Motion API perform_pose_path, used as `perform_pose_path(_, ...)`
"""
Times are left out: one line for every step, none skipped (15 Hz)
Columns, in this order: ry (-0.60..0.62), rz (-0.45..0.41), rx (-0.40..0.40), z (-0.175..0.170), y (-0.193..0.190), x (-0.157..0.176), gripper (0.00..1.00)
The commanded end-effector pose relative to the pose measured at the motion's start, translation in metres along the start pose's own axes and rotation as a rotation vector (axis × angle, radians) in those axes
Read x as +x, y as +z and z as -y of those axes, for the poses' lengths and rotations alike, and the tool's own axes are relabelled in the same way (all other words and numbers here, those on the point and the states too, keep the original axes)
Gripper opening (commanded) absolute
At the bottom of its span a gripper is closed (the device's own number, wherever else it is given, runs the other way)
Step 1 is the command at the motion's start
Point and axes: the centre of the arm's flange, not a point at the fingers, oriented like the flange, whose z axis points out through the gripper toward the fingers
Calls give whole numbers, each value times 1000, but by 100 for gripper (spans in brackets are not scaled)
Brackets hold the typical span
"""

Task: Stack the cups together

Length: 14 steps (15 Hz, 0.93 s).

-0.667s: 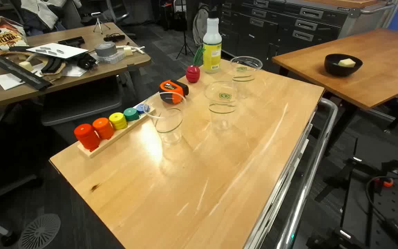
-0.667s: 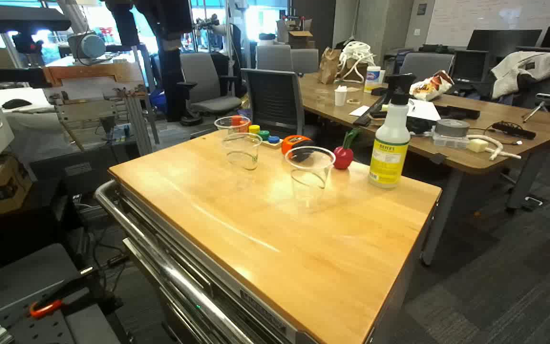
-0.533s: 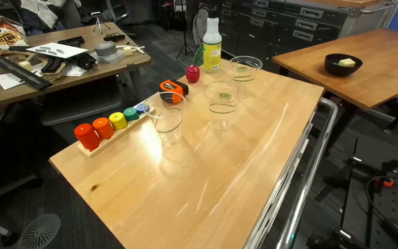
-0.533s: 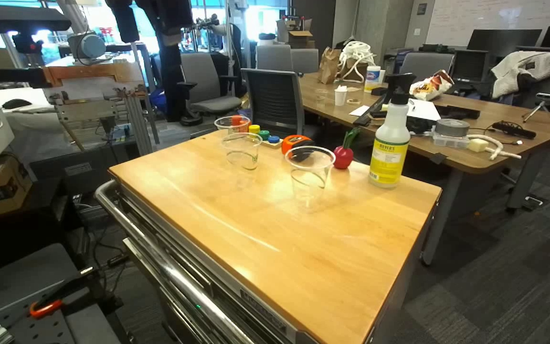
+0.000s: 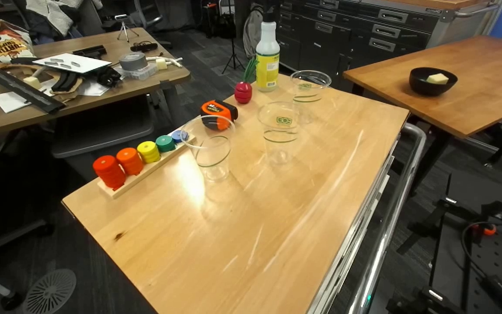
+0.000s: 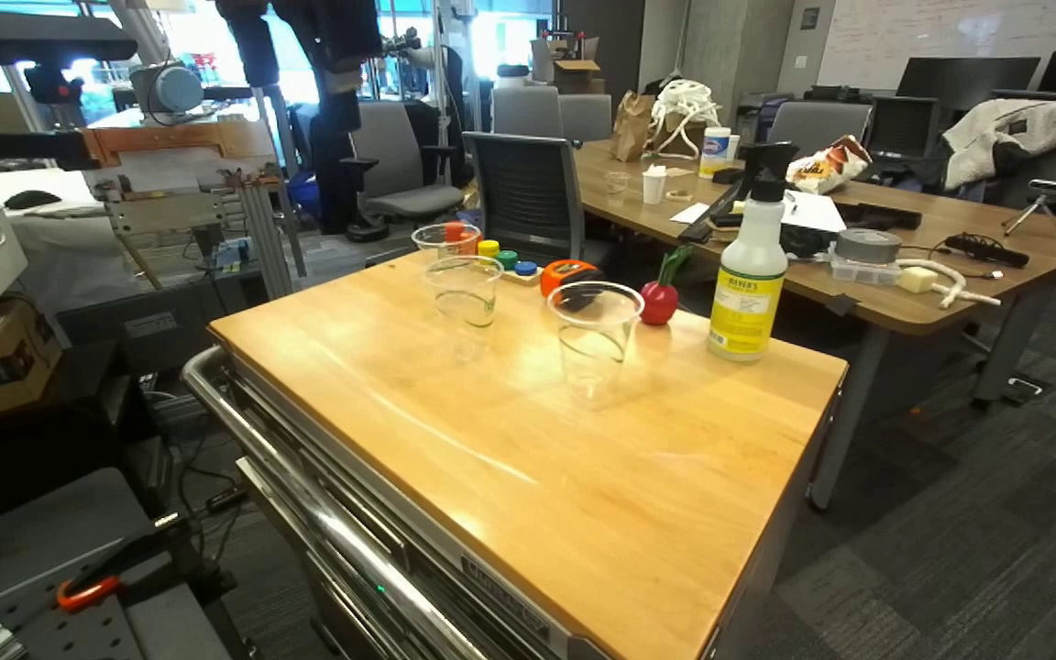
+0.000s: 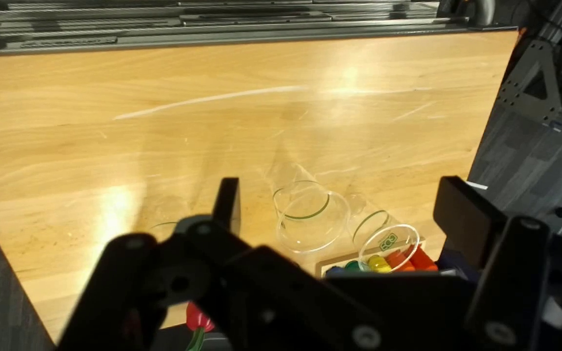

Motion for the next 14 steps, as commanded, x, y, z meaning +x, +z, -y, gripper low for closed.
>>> perform_pose_path(25,-24,-22,-25,-1,48,100)
perform_pose_path(35,-25,-25,-31,1,61,100)
perform_pose_path(43,-22,-39,-40,2,76,100)
perform_pose_path(51,-20,-47,-48,5,90,100)
perform_pose_path(61,-7,-42,-57,8,107,100)
perform_pose_path(68,4,-44,-64,12,121,100)
perform_pose_path(75,21,-55,-74,17,137,100)
perform_pose_path(83,37,-67,-84,22,150,100)
perform_pose_path(92,59,-71,-92,27,164,100)
perform_pose_path(99,76,-76,-100,34,174,100)
perform_pose_path(103,96,-86,-109,41,184,100)
perform_pose_path(107,107,-98,-117,49,193,100)
perform_pose_path(108,129,-116,-126,57,199,100)
perform_pose_path(112,150,-121,-133,64,204,100)
